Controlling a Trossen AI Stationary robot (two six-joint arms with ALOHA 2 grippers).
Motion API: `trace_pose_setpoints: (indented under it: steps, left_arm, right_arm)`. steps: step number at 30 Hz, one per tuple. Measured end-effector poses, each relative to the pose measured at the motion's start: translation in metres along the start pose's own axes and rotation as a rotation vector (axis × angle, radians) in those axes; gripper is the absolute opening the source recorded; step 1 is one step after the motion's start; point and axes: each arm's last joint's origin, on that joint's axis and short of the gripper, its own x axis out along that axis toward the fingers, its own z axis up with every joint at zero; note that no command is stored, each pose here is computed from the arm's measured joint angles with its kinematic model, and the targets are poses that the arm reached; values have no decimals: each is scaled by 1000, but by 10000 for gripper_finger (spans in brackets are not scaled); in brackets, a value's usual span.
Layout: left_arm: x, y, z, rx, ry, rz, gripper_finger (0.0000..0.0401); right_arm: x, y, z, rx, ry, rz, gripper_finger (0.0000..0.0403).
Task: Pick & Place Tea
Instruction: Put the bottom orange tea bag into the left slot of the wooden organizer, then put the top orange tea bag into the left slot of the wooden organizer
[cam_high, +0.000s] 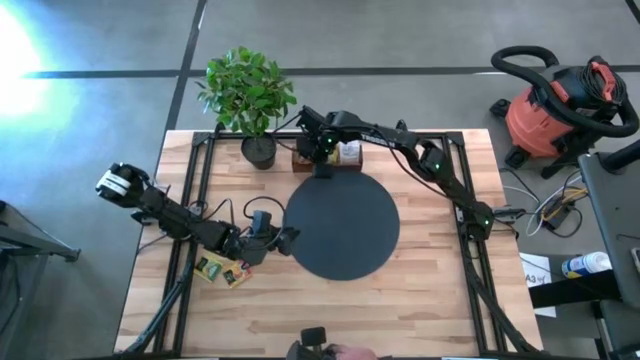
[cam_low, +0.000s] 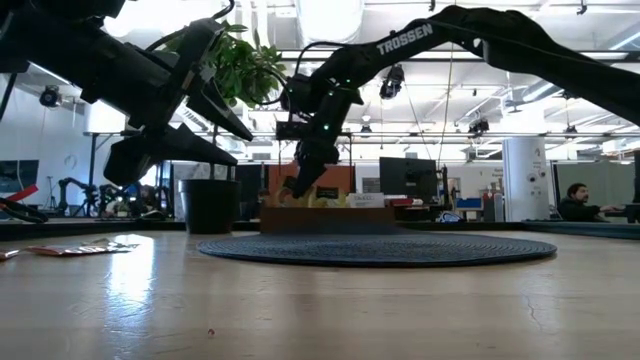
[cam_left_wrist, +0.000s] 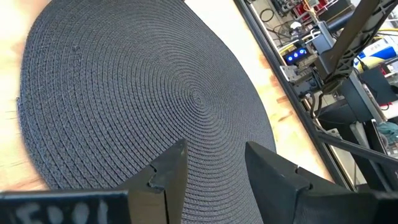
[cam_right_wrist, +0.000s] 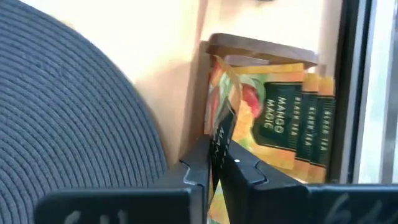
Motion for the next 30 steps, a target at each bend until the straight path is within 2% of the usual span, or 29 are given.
trace_pose_setpoints:
  steps: [9, 17, 22, 25, 30]
  left_arm:
    - [0, 0, 0, 0, 0, 0, 137]
    - [0, 0, 0, 0, 3, -1, 137]
    - [0, 0, -2, 30, 67, -10, 137]
    - [-3, 6, -4, 50, 169, 25, 137]
    - [-13, 22, -2, -17, 322, 188, 137]
  right_arm:
    - [3, 3, 1, -1, -2, -3, 99]
    - [-6, -8, 11, 63, -14, -225, 158]
    - [-19, -11, 17, 127, -43, -254, 164]
    - [-29, -8, 19, 166, -60, -183, 160]
    - [-33, 4, 15, 260, -73, 88, 155]
